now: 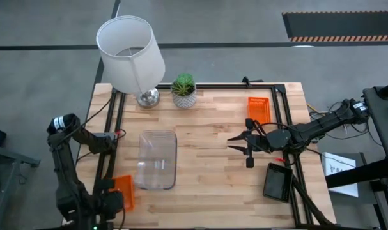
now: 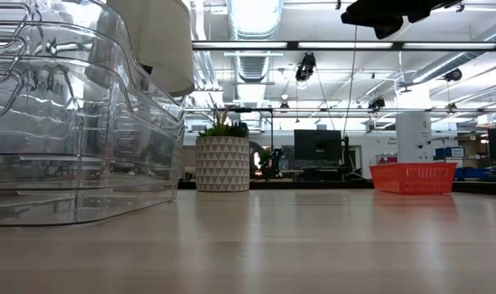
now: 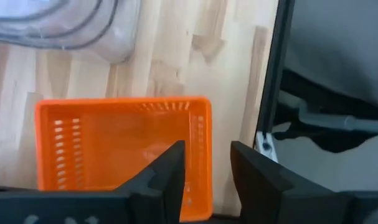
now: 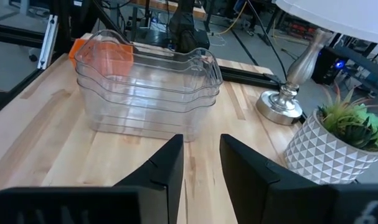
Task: Stack baskets by color
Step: Stack the top orange bin on the bottom stacked orange bins
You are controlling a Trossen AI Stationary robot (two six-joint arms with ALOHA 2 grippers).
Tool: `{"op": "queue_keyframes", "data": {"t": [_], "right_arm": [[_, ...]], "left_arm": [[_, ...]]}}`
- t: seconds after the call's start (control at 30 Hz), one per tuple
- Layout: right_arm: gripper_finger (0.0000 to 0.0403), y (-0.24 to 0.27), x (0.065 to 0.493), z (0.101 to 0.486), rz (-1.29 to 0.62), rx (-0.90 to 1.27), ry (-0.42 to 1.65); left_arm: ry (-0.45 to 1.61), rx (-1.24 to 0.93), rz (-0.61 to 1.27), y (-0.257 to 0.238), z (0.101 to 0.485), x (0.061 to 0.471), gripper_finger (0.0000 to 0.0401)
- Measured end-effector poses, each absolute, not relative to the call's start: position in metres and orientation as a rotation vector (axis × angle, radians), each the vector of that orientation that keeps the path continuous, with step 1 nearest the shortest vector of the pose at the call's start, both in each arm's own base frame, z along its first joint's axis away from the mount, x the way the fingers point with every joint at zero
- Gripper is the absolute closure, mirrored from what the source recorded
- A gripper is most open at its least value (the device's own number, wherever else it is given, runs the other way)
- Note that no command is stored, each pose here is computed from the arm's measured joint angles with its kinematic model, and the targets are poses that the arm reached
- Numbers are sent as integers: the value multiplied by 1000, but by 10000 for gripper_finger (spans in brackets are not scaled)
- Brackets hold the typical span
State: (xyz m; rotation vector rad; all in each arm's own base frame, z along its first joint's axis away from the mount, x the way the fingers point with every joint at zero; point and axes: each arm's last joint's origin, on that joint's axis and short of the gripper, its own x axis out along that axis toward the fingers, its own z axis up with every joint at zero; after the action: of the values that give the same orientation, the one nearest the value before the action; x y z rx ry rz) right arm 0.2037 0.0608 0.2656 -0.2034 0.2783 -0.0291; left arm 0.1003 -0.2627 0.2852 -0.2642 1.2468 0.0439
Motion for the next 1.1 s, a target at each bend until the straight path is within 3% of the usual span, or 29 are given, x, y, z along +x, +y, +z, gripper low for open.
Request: {"op": "queue_keyframes", "data": {"t": [0.17, 0.3, 0.4, 0.67, 1.1], "right_arm": [[314, 65, 202, 265, 5, -177, 284], [324, 70, 201, 264, 26, -142, 291], [334, 70, 202, 260, 14, -88, 318], [359, 71, 204, 240, -47, 64, 475], [393, 51, 194, 212, -226, 232, 775]], "left_arm": [[1184, -349, 73, -251, 301, 118, 315], [953, -348, 138, -236, 317, 130, 339], [795, -214, 111, -223, 330, 139, 355], [628, 118, 45, -190, 356, 163, 389], [506, 423, -101, -146, 342, 201, 401]]}}
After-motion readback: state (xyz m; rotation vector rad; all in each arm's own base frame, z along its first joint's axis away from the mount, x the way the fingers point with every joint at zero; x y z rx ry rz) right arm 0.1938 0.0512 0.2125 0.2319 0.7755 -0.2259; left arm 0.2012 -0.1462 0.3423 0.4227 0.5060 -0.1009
